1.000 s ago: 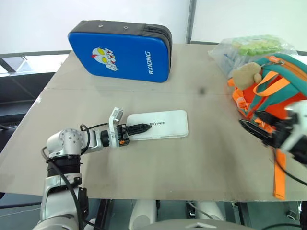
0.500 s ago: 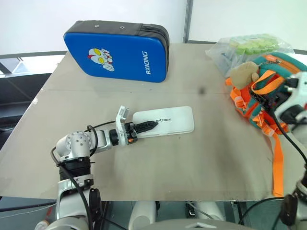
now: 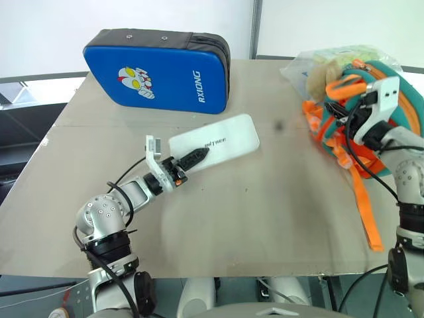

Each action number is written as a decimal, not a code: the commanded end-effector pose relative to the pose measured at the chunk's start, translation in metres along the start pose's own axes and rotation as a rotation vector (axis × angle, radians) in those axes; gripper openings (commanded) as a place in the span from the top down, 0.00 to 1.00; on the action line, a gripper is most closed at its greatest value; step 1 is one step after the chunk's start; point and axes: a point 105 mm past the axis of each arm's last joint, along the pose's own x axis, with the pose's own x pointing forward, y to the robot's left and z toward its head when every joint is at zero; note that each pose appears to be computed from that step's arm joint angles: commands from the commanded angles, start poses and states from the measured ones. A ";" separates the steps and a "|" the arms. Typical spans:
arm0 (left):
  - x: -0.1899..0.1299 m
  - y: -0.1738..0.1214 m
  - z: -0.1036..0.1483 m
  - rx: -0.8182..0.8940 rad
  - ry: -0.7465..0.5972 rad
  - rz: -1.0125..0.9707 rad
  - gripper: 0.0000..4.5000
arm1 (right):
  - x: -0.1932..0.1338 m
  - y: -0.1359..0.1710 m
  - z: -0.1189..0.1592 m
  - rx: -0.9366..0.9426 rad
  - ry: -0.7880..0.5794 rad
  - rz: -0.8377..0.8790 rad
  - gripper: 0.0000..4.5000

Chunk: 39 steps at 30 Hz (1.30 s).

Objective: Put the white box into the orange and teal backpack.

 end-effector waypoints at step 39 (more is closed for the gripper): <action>-0.065 -0.091 0.088 0.885 -0.103 -0.286 0.38 | -0.018 0.132 -0.001 0.157 0.127 0.830 0.99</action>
